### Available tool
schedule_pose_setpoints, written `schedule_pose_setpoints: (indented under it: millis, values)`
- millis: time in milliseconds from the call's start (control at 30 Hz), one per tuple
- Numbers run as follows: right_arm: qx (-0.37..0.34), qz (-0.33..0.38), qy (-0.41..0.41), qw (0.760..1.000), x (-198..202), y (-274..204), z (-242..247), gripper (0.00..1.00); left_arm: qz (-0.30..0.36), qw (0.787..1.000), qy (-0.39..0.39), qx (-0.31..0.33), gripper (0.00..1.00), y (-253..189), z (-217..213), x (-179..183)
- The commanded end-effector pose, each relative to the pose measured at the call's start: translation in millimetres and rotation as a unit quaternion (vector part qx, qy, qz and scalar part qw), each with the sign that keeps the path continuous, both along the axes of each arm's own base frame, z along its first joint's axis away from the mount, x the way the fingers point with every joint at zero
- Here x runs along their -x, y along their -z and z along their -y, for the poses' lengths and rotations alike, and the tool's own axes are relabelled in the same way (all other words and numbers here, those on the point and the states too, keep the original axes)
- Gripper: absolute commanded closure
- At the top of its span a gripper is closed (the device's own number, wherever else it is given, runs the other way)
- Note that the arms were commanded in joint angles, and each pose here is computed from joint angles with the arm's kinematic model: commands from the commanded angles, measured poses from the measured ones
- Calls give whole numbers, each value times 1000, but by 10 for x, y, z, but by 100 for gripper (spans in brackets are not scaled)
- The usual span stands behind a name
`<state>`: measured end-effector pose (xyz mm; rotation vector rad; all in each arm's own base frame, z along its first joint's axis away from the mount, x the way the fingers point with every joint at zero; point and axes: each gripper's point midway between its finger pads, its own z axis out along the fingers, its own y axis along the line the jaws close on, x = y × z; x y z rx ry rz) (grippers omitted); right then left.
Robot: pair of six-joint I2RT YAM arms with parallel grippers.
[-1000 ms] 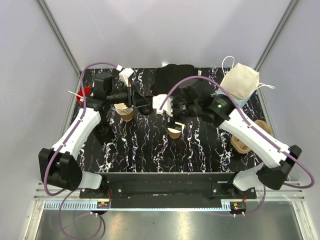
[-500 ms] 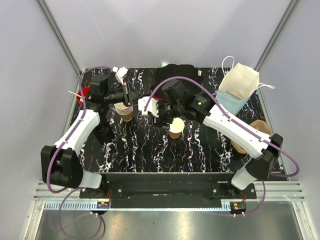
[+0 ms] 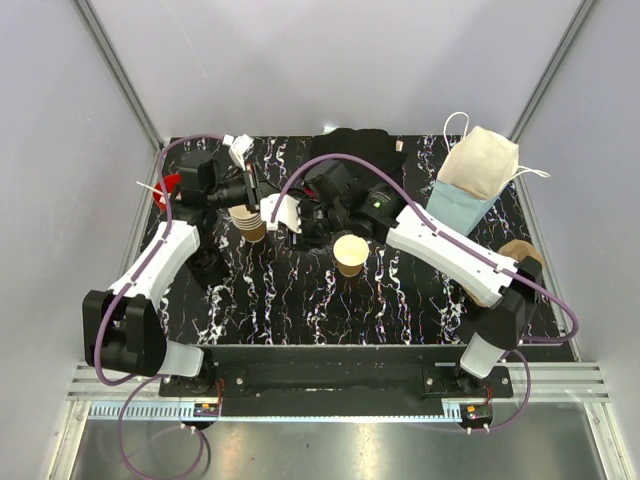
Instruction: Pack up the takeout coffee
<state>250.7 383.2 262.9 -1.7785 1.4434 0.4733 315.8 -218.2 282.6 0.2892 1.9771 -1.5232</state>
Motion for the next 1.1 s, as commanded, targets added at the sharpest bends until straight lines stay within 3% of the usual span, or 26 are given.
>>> schedule_pose_setpoints:
  millis: [0, 533, 1067]
  values:
    - [-31, 37, 10, 999, -135, -220, -164, 39, 17, 1000, 13, 12, 87, -56, -6, 20]
    - [-29, 72, 43, 996, -389, -208, -250, 47, 15, 1000, 16, 17, 87, -54, -9, 26]
    - [1, 116, 74, 991, -611, 70, -188, 82, 17, 999, 22, 28, 87, -130, -24, 49]
